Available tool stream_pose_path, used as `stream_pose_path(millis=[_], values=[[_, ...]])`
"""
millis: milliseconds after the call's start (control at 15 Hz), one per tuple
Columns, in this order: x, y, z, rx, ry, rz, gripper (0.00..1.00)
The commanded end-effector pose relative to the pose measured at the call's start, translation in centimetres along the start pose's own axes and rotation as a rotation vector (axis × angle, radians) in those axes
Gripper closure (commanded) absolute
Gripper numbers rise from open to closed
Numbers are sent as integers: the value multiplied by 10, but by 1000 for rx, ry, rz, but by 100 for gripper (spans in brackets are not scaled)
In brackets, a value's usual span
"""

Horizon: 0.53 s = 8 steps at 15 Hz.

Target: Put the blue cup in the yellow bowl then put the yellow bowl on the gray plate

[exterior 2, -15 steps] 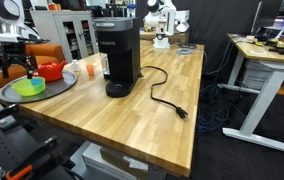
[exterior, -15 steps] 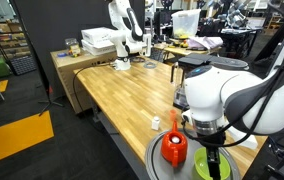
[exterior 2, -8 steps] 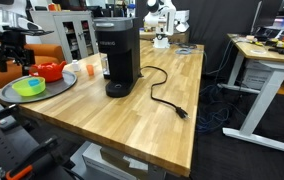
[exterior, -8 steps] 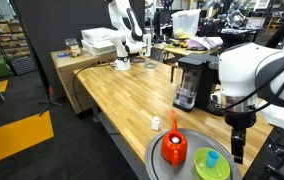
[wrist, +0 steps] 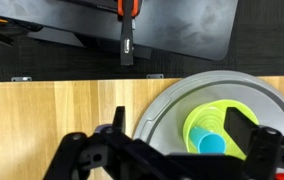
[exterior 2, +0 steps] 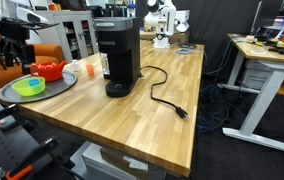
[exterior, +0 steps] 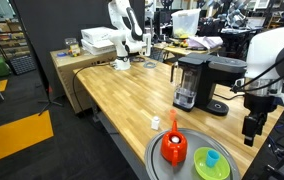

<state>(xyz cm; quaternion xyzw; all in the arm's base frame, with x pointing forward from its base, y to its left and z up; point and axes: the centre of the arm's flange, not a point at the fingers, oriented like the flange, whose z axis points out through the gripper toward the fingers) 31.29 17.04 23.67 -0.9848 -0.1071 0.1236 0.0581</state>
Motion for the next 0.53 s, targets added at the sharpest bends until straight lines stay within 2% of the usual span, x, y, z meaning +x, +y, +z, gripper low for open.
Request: stream_pose_path(millis=[0, 467], values=[[3, 4, -6, 5, 15, 28, 0], [5, 10, -11, 11, 28, 68, 0]])
